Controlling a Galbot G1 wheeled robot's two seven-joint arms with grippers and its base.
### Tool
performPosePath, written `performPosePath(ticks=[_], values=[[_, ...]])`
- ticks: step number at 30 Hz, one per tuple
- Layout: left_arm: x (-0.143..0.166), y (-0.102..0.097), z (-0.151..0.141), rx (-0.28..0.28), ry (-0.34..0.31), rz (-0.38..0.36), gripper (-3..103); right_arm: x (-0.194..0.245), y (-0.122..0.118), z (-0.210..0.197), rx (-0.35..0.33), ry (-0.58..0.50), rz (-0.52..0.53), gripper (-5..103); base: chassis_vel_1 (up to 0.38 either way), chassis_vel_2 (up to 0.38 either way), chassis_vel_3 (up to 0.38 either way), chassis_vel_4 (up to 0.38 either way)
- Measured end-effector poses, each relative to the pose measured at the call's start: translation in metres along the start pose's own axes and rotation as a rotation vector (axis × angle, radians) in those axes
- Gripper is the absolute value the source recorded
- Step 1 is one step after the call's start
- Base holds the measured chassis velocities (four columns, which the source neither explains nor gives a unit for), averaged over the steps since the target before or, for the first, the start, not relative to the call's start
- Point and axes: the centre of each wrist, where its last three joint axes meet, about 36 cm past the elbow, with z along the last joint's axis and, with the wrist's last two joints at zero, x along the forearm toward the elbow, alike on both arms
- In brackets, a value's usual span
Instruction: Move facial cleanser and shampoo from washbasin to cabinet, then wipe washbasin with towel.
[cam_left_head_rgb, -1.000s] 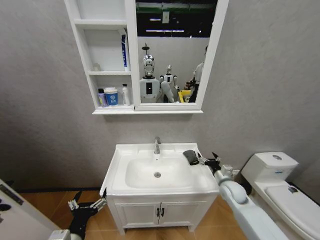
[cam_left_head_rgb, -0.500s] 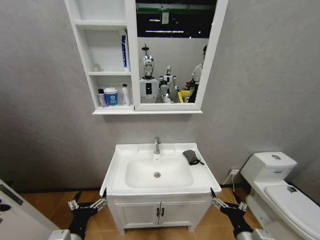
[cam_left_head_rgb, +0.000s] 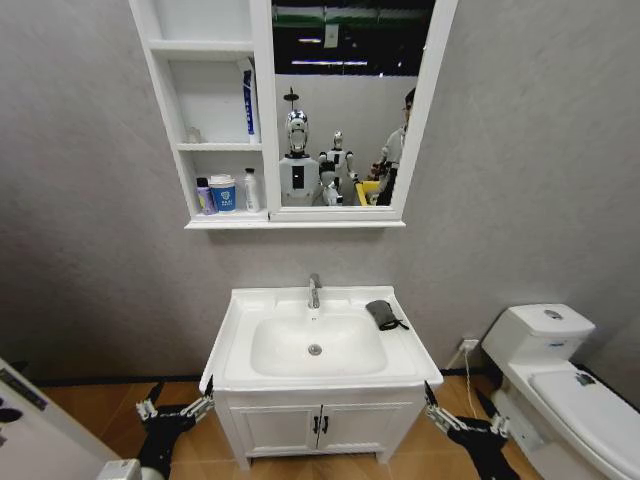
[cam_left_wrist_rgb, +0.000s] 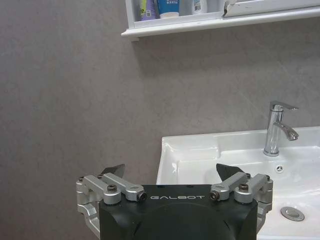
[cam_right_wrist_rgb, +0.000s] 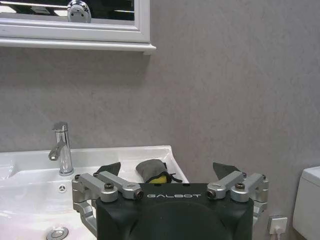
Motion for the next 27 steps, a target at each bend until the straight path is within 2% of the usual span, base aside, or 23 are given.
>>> performPosePath(ticks=[21, 27], values=[[0.0, 0.0, 0.0, 0.0, 0.0, 0.0, 100, -0.0017, -0.0002, 0.0026, -0.003, 0.004, -0.002, 100, 0.0, 0.0, 0.0, 0.0], [0.0, 0.0, 0.0, 0.0, 0.0, 0.0, 100, -0.0019, -0.0002, 0.0027, -0.004, 0.004, -0.002, 100, 0.08, -0.079, -0.093, 0.083]])
